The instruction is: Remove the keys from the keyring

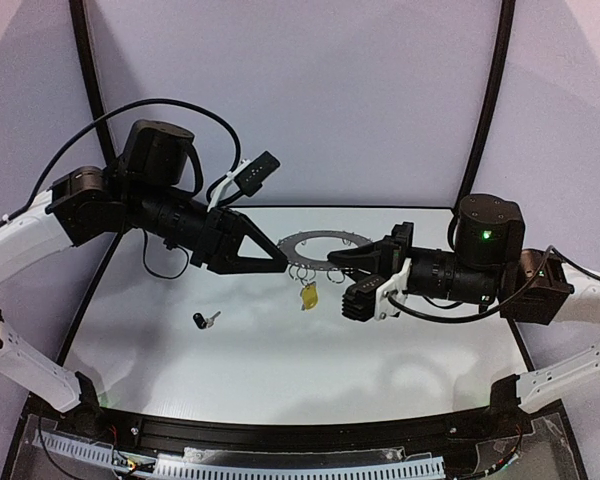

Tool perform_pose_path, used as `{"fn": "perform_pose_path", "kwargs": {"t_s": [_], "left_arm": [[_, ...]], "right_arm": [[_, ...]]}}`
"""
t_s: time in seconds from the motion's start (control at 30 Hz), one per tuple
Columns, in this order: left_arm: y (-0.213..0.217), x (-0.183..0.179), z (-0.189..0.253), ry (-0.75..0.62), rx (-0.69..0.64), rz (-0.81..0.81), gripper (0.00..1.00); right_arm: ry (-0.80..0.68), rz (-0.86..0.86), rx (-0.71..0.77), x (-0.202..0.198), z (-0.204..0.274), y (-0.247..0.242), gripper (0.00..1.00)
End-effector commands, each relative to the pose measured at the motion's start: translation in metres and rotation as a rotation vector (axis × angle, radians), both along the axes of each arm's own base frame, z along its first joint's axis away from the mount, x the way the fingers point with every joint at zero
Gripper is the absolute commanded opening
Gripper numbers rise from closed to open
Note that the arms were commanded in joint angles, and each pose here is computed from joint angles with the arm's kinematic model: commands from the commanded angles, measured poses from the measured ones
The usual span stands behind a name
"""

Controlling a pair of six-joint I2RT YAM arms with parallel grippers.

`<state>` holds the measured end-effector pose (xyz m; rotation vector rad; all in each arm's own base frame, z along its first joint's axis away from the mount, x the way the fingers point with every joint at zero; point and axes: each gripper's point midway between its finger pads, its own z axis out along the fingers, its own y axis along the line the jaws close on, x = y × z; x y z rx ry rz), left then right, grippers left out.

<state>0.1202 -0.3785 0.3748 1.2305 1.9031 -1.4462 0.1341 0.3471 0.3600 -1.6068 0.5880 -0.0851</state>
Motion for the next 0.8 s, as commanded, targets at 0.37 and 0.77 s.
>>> {"fn": "perform_pose_path", "kwargs": {"t_s": [0.37,0.77], "left_arm": [[0.004,-0.005,-0.003,0.065,-0.033,0.033,0.24],[0.017,0.006,0.011,0.027,-0.076,0.154,0.3]], "right_arm": [[-0.028,-0.062,0.191,0.013,0.042,0.001,0.0],[-0.001,-0.077,0.195,0.015,0.037,0.002,0.0]]}}
